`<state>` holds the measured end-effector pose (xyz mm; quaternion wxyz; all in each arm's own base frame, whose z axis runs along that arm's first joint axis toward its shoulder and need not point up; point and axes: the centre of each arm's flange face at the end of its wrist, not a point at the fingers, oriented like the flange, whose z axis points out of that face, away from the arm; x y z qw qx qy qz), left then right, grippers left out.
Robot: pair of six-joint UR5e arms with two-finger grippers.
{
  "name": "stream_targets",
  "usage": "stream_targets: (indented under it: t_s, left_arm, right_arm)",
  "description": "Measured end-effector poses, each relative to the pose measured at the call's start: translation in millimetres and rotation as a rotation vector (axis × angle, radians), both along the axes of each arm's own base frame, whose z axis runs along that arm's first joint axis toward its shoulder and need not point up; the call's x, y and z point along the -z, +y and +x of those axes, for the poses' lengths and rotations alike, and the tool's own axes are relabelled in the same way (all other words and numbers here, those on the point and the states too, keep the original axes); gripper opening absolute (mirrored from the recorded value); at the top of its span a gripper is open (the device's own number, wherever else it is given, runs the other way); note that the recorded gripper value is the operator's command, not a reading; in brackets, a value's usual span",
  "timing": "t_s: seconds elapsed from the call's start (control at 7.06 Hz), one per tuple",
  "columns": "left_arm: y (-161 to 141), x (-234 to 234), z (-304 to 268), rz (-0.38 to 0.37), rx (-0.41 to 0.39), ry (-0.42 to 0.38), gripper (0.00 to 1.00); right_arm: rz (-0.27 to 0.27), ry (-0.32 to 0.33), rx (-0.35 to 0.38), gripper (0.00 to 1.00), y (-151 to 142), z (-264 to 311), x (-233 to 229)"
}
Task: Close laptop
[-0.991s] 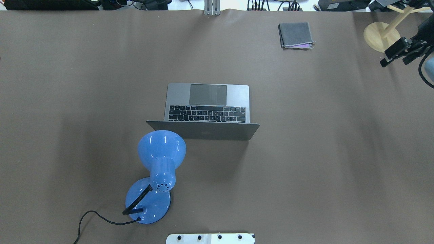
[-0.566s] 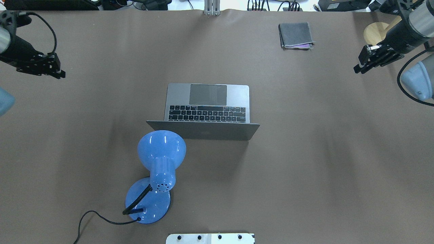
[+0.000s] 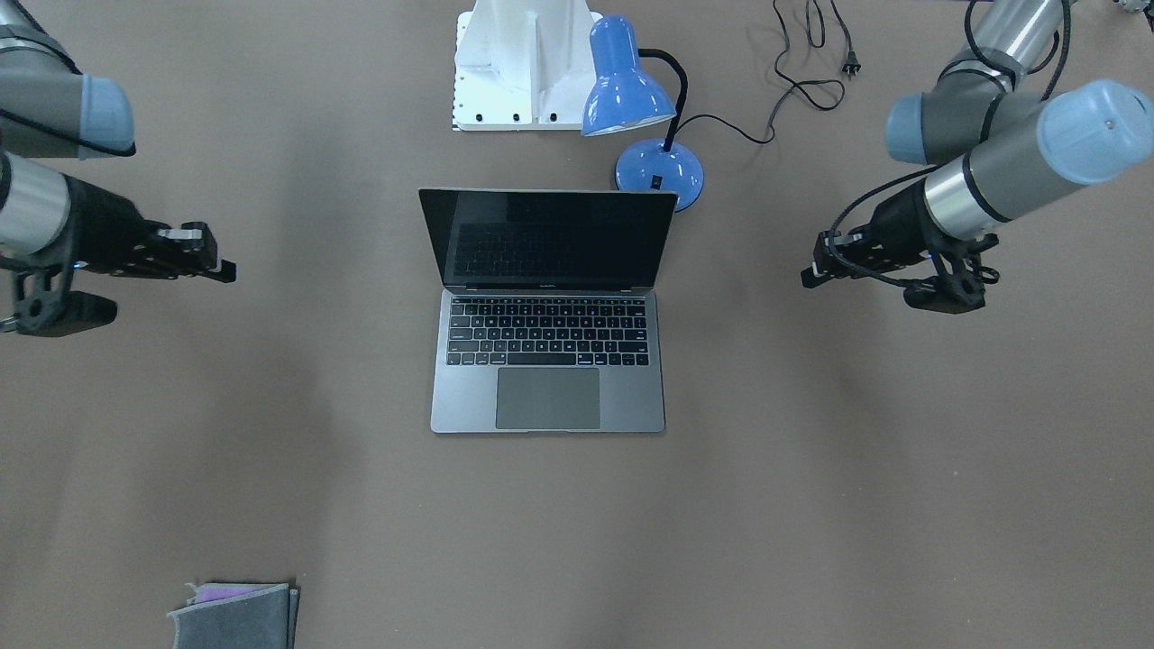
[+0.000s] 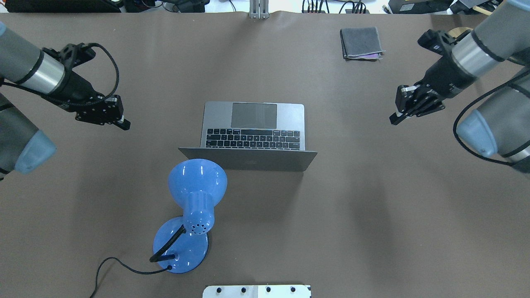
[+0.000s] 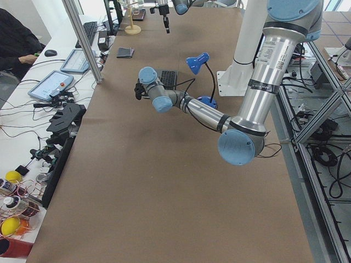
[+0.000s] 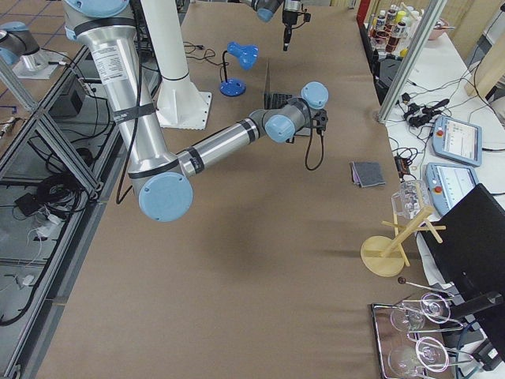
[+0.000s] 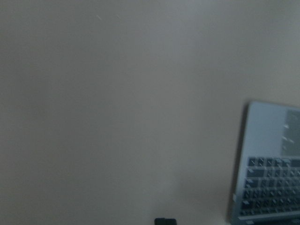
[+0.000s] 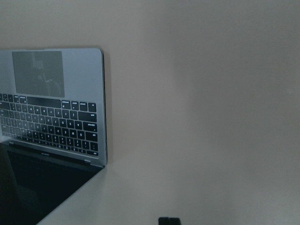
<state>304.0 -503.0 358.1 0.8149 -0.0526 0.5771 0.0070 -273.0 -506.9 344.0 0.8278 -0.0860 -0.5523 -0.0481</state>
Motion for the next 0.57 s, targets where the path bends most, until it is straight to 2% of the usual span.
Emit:
stream_targets:
  t_s: [0.28, 0.57]
  left_arm:
    - [32, 27, 35, -0.017, -0.057, 0.025, 0.00]
    - [50, 36, 58, -0.035, -0.084, 0.027, 0.00]
  right_arm:
    - [0.002, 0.020, 0.030, 0.00, 59, -65, 31]
    - [0.001, -0.011, 0.019, 0.00, 102, -107, 49]
